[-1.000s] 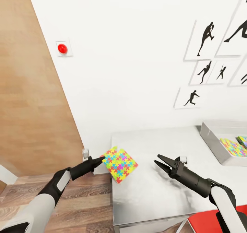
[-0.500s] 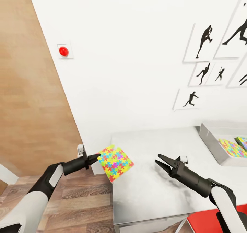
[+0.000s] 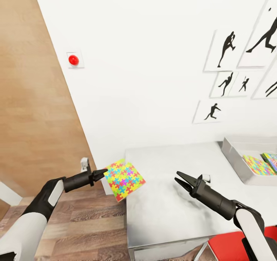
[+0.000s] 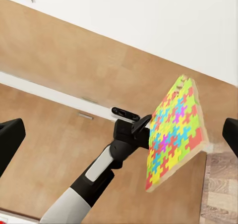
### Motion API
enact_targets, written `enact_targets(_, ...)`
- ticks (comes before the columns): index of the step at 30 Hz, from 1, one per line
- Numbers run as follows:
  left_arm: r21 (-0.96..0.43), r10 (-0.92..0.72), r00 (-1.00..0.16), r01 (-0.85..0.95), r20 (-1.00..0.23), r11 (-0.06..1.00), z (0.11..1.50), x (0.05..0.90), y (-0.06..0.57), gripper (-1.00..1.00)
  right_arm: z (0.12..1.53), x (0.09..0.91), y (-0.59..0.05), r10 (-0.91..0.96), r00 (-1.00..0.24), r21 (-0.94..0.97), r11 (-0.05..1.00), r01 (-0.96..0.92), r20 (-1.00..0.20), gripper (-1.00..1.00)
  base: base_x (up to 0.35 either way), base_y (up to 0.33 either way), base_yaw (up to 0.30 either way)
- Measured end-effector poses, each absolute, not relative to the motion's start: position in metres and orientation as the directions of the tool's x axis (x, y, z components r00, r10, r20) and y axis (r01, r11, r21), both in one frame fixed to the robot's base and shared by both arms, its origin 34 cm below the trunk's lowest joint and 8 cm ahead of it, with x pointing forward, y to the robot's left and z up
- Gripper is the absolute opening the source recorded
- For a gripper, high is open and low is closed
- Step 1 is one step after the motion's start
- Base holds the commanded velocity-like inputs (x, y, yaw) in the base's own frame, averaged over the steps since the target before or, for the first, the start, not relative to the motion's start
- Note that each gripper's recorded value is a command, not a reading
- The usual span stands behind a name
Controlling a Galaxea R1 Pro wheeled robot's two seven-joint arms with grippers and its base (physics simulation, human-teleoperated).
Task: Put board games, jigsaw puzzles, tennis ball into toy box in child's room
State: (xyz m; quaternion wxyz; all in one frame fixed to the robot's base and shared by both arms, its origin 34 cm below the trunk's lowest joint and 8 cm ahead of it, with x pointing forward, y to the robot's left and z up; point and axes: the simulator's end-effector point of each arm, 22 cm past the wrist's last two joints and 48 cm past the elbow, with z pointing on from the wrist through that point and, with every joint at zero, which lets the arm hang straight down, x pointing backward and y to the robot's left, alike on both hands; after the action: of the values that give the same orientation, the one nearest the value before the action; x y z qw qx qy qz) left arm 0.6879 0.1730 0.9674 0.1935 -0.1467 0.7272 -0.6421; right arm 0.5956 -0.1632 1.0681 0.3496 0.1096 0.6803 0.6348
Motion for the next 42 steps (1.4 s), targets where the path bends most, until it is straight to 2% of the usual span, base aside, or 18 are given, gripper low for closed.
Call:
enact_targets(4,-0.994,-0.459,-0.884,0.047,-0.086,0.097,0.979,0.685,0.174,-1.00,1.071,0.594,-0.163,0.594,-0.731,0.941,0.171,-0.293,-0.336,1.00,-0.144,0.000,0.000)
enact_targets(15,-0.994,-0.465,-0.880,0.054,-0.094,0.098,0.991,0.681,0.187,-1.00,1.080,0.590,-0.160,0.601,-0.728,0.943,0.161,-0.292,-0.328,1.00,-0.021,0.000,0.000)
enact_targets(19,-0.994,-0.465,-0.881,0.054,-0.094,0.098,0.993,0.679,0.187,-1.00,1.082,0.589,-0.158,0.603,-0.728,0.943,0.158,-0.293,-0.327,1.00,-0.231,0.000,-0.003)
enact_targets(33,-0.993,-0.465,-0.879,0.066,-0.104,0.098,1.001,0.678,0.187,-1.00,1.093,0.588,-0.153,0.617,-0.715,0.941,0.142,-0.309,-0.328,1.00,-0.043,0.000,-0.192)
enact_targets(42,-0.994,-0.463,-0.879,0.088,-0.109,0.066,1.011,0.677,0.187,-1.00,1.094,0.588,-0.153,0.618,-0.714,0.940,0.142,-0.311,-0.330,1.00,-0.075,0.000,-0.040)
